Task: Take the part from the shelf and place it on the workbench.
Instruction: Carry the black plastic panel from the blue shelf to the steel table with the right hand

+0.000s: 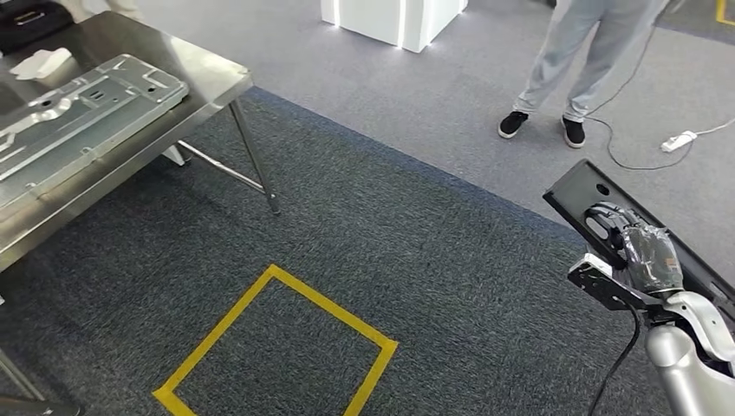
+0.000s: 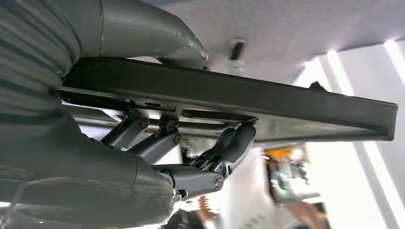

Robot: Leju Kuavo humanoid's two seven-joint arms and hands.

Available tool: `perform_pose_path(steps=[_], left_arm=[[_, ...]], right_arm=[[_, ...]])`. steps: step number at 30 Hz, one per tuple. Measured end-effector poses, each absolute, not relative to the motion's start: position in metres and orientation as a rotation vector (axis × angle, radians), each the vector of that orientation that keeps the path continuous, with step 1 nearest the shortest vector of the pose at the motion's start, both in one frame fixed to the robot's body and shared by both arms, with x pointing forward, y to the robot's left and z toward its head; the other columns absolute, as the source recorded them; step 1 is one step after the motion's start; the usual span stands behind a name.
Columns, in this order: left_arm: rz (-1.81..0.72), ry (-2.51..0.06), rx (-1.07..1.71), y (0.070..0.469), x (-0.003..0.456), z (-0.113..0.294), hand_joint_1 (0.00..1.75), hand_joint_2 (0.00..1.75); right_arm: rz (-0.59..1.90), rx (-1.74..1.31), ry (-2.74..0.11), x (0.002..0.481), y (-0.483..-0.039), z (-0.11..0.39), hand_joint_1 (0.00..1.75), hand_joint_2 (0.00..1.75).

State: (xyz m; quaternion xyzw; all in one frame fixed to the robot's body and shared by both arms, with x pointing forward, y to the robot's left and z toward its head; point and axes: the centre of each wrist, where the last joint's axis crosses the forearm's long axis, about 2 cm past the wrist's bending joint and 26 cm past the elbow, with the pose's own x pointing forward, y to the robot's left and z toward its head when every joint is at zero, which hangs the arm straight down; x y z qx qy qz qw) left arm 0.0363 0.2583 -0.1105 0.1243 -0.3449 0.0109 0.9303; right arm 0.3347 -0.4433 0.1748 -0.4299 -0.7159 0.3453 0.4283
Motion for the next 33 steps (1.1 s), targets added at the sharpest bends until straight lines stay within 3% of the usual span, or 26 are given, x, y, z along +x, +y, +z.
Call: perform_pose_path(steps=[12,33], left_arm=[[0.005,-0.700,0.252,0.259,0.036,-0.110,0.00,1.75],[-0.003,-0.699,0.212,0.251,0.041,-0.110,0.00,1.75]], right_arm=[[0.880,-1.067,-1.758,0.344,-0.448,0.178,1.75,1.75],[1.005,-1.225,-1.656,0.345,-0.495,0.245,1.75,1.75]])
